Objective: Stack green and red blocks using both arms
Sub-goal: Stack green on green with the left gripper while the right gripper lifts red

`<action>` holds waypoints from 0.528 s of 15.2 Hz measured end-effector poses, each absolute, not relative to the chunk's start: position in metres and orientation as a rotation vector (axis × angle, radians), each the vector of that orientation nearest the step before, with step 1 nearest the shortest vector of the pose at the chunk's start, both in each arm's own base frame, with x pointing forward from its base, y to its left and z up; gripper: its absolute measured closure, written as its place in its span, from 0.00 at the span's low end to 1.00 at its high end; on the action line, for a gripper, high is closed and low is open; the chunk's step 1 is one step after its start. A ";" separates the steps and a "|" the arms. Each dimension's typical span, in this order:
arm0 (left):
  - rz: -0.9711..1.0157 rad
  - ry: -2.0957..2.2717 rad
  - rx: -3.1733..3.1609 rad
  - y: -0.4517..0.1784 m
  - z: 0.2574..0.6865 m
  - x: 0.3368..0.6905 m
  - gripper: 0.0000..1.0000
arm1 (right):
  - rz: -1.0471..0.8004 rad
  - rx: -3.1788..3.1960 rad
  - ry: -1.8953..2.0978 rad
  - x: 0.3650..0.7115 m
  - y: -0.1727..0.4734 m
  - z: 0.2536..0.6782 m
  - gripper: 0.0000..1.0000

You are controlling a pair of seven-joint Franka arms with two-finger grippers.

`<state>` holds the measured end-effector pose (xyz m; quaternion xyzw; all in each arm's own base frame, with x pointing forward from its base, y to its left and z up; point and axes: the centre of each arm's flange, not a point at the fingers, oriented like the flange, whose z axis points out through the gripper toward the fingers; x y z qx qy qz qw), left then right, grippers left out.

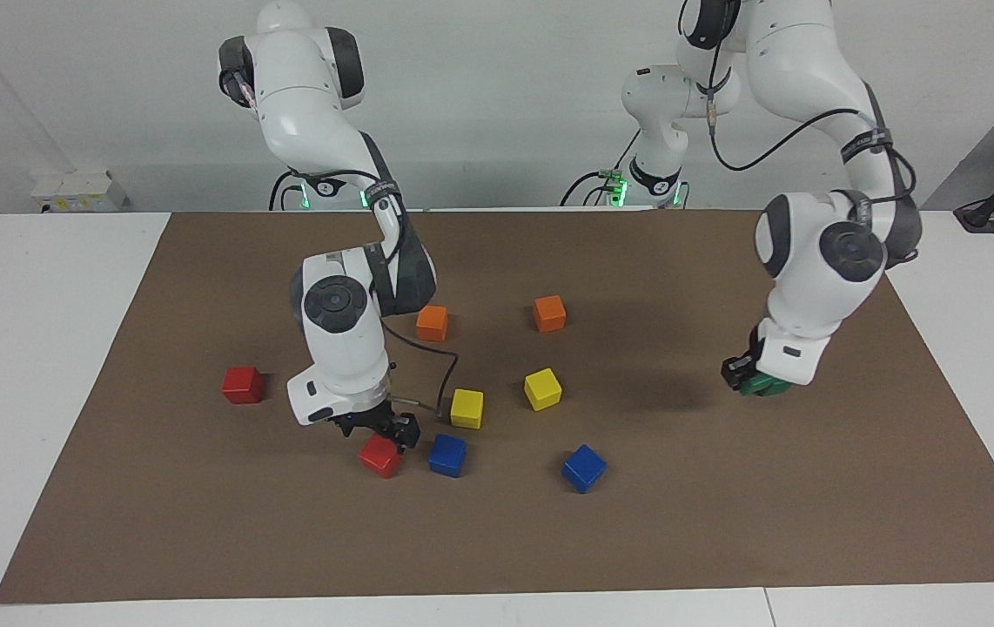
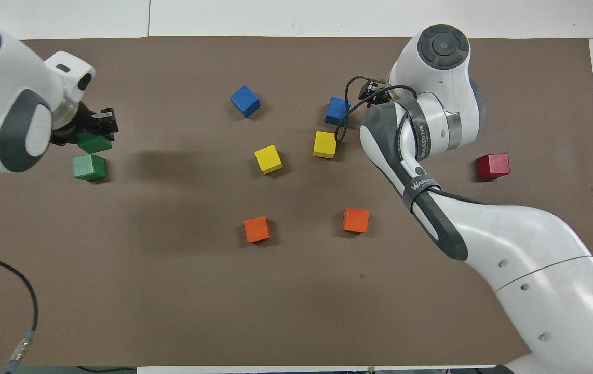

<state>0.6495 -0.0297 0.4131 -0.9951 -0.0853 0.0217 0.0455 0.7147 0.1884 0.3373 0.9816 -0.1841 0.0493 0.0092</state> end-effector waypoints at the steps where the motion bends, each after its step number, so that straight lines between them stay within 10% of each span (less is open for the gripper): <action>1: 0.081 -0.191 -3.045 -0.005 0.413 0.645 0.45 | 0.165 3.064 -0.601 0.716 0.189 0.333 0.00; 8: 0.047 0.001 -3.146 0.037 0.371 0.629 0.45 | 0.203 3.036 -0.775 0.722 0.184 0.312 0.00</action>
